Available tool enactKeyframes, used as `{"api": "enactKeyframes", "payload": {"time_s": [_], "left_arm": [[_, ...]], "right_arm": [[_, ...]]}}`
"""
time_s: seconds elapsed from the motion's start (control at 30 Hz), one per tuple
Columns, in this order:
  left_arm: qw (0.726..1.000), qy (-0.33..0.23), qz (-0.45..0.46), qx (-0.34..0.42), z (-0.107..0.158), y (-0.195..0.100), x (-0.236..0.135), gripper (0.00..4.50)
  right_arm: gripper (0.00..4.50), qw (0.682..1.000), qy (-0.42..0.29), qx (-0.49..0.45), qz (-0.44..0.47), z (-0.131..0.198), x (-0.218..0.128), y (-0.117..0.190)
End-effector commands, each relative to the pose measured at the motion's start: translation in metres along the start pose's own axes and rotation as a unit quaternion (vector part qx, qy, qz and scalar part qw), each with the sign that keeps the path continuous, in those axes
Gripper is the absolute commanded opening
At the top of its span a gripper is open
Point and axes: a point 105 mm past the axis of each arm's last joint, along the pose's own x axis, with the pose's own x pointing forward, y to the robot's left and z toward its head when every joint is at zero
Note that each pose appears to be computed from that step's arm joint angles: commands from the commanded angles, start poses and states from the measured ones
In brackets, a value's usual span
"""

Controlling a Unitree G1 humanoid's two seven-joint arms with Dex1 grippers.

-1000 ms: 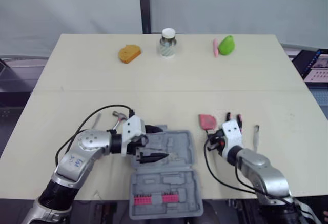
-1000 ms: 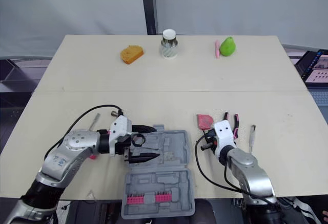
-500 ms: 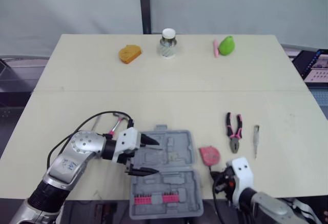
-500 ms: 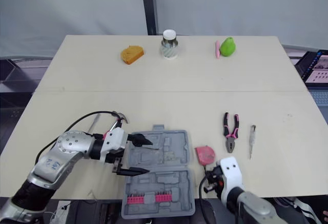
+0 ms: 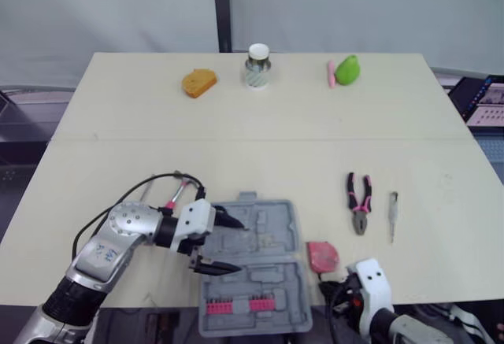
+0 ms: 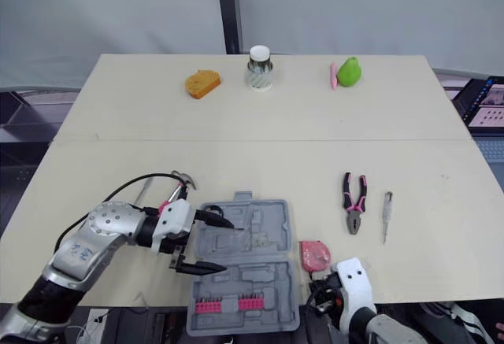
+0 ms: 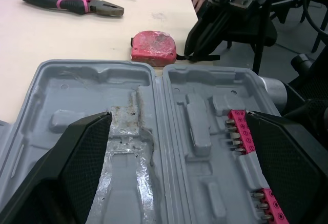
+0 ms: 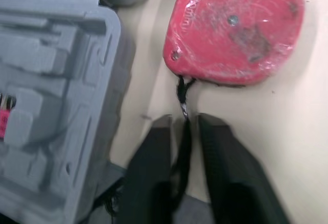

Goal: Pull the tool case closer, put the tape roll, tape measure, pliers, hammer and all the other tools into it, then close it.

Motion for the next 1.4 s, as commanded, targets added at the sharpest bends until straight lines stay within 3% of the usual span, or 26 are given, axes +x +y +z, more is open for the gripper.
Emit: {"api": "enactKeyframes", "payload": {"time_s": [0.03,0.13,0.17,0.37,0.57,0.93,1.4], "left_arm": [[0.999,-0.011,-0.002,0.040,0.008,-0.010,0.001,4.50],[0.997,-0.017,0.002,0.071,0.008,-0.014,0.004,4.50],[0.996,-0.019,0.003,0.081,0.009,-0.015,0.005,4.50],[0.992,-0.018,0.006,0.128,0.006,-0.019,0.010,4.50],[0.989,-0.020,0.014,0.144,0.005,-0.023,0.017,4.50],[0.990,-0.019,0.028,0.140,0.005,-0.023,0.016,4.50],[0.990,-0.026,0.026,0.133,0.009,-0.026,0.021,4.50]], "right_arm": [[2.84,0.991,-0.013,-0.099,0.091,0.030,-0.029,0.004],[4.42,0.968,-0.015,-0.205,0.147,0.055,-0.037,-0.013],[4.47,0.953,-0.006,-0.255,0.165,0.059,-0.036,-0.020],[4.47,0.868,0.032,-0.429,0.248,0.071,-0.012,-0.039],[4.47,0.826,-0.005,-0.487,0.285,0.071,0.019,-0.037],[4.47,0.815,-0.011,-0.503,0.287,0.066,0.038,-0.048],[4.47,0.826,-0.023,-0.491,0.275,0.067,0.050,-0.046]]}}
